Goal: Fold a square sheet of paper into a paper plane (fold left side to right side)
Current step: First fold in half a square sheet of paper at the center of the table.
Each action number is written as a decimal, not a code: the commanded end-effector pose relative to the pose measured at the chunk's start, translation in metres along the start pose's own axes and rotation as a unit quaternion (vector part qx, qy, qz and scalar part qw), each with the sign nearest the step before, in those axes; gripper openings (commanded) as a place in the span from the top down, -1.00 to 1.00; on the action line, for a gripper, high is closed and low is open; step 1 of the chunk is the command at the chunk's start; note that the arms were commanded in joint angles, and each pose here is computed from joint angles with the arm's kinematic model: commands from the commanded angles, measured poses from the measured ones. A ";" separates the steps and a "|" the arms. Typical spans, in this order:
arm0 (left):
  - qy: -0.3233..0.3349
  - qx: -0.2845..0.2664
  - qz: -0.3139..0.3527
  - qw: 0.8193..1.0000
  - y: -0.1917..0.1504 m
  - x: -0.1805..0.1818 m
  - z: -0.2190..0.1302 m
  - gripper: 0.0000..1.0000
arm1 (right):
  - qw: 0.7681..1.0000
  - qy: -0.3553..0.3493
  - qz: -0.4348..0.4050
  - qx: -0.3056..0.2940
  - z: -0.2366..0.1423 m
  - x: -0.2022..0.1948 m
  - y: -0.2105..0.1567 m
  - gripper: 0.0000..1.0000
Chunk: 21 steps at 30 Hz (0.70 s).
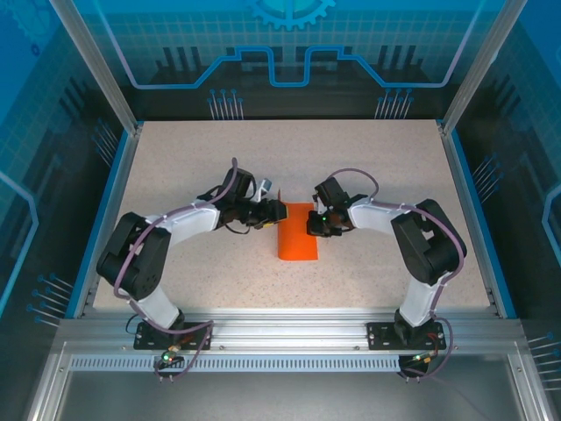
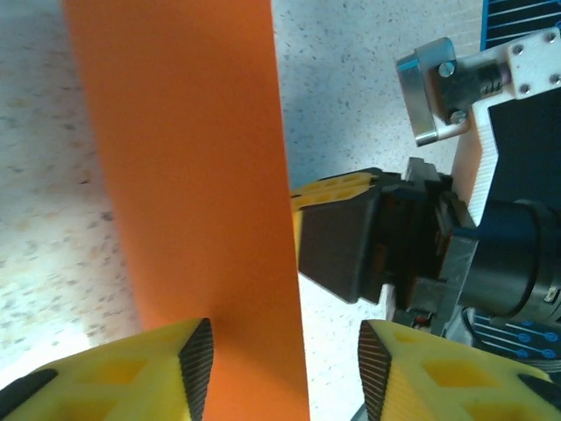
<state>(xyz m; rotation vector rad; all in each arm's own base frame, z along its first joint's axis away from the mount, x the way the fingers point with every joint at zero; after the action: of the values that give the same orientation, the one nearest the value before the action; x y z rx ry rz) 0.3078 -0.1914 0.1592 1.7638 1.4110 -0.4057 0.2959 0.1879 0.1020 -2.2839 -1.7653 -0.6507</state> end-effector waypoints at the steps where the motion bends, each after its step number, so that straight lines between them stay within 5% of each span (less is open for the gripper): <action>1: -0.028 0.008 0.001 1.000 0.006 -0.008 0.012 -0.07 | 1.000 -0.012 -0.001 0.013 -0.001 -0.005 -0.013 0.79; 8: -0.026 0.016 -0.009 0.999 0.006 -0.003 0.027 0.07 | 0.999 0.031 -0.013 -0.017 -0.024 0.007 -0.007 0.67; 21: -0.003 0.022 -0.014 1.000 0.000 0.002 0.030 0.83 | 0.983 0.174 0.007 -0.056 -0.072 0.007 -0.006 -0.01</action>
<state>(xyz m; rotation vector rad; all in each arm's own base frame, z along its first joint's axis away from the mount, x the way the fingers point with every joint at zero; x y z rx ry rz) 0.3133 -0.2091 0.1388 1.7674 1.4382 -0.4683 0.2765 0.1664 0.1670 -2.1772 -1.6567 -1.0315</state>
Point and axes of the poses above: each hand's point on the last joint's axis, 136 mm out from that joint toward the fingers, its own z axis out along the fingers, its own x axis along the line the jaws close on, y = z × x, the point moved 10 cm from there along -z, back along the fingers, and after that the axes turned 15 degrees about z, right-handed, at the moved point
